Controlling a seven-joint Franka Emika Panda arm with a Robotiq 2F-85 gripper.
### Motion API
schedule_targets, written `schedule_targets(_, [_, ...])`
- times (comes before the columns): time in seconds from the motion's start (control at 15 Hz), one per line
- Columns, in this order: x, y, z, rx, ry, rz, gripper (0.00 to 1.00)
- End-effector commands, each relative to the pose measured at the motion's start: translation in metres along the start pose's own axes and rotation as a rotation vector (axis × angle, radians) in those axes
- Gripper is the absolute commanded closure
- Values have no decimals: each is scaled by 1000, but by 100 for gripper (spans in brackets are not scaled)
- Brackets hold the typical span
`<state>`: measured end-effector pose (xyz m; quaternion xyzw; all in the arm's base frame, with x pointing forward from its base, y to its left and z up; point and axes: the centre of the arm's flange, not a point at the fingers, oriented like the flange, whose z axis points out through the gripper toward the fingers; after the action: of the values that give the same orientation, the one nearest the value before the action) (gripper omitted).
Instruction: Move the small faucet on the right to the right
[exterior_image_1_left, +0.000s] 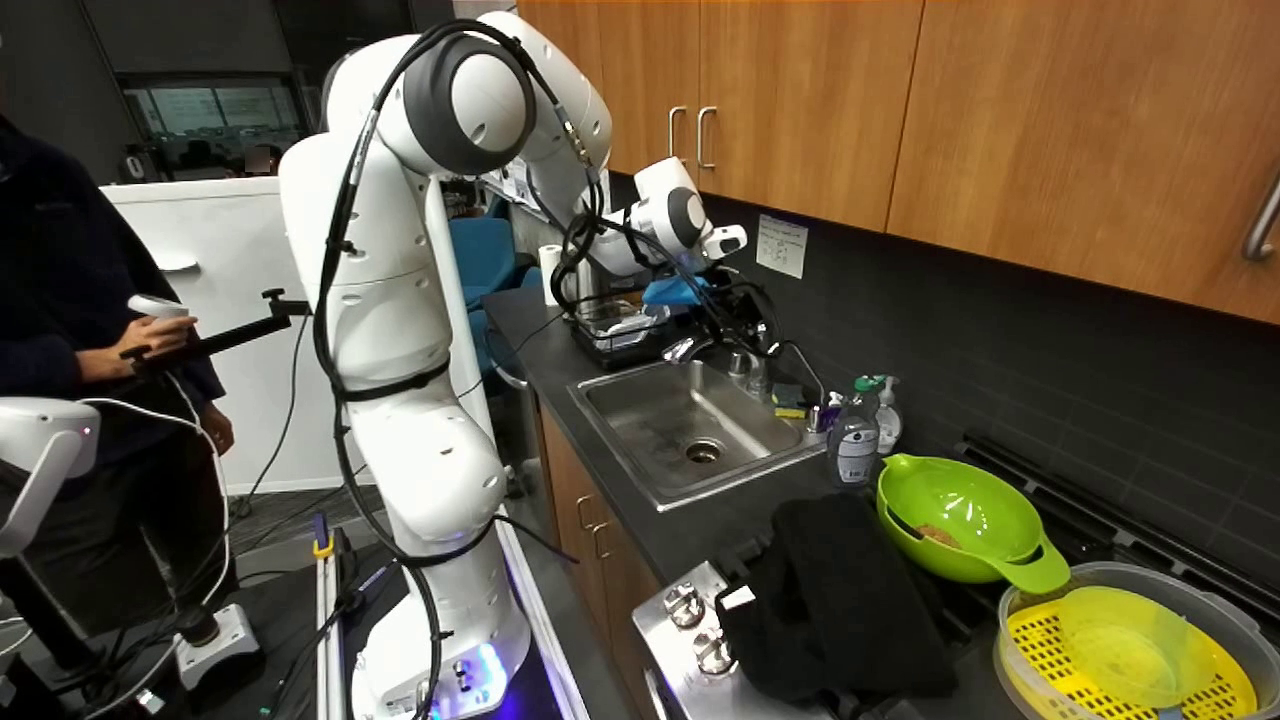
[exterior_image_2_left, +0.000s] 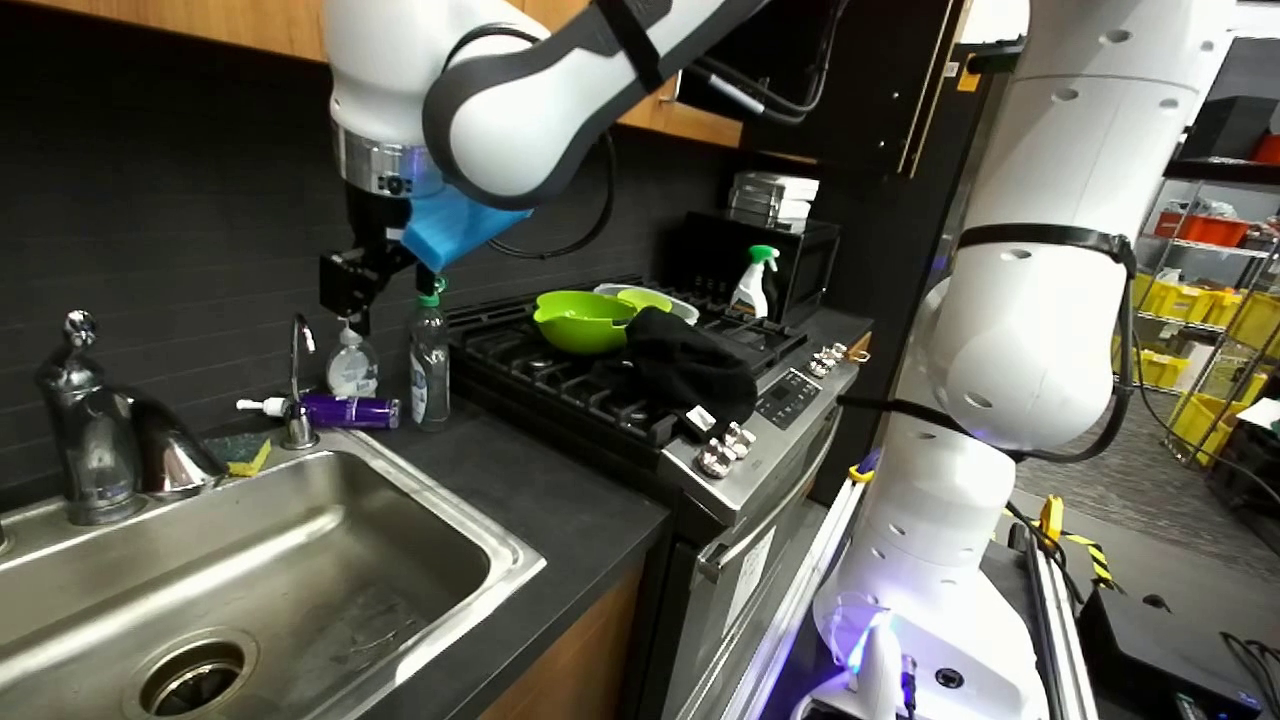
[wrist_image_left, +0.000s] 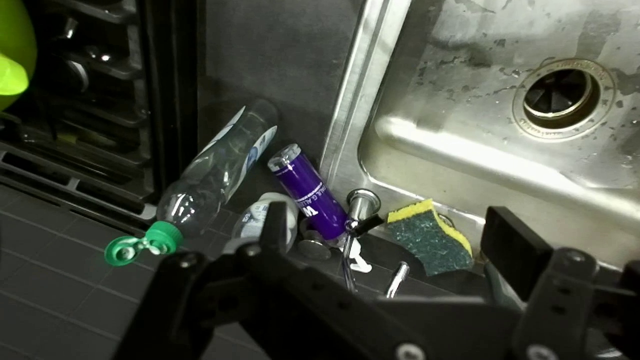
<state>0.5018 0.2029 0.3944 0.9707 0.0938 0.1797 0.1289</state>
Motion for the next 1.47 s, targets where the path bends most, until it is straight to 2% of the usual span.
schedule_targets(0.0, [-1,-10,4,-18,49,19,0])
schedule_targets(0.87, [40,-59,61,124,92,42,0])
schedule_targets(1.07, [51,-61,81,146,101,35,0])
schedule_targets(1.4, [69,-48,117,130,100,33,0])
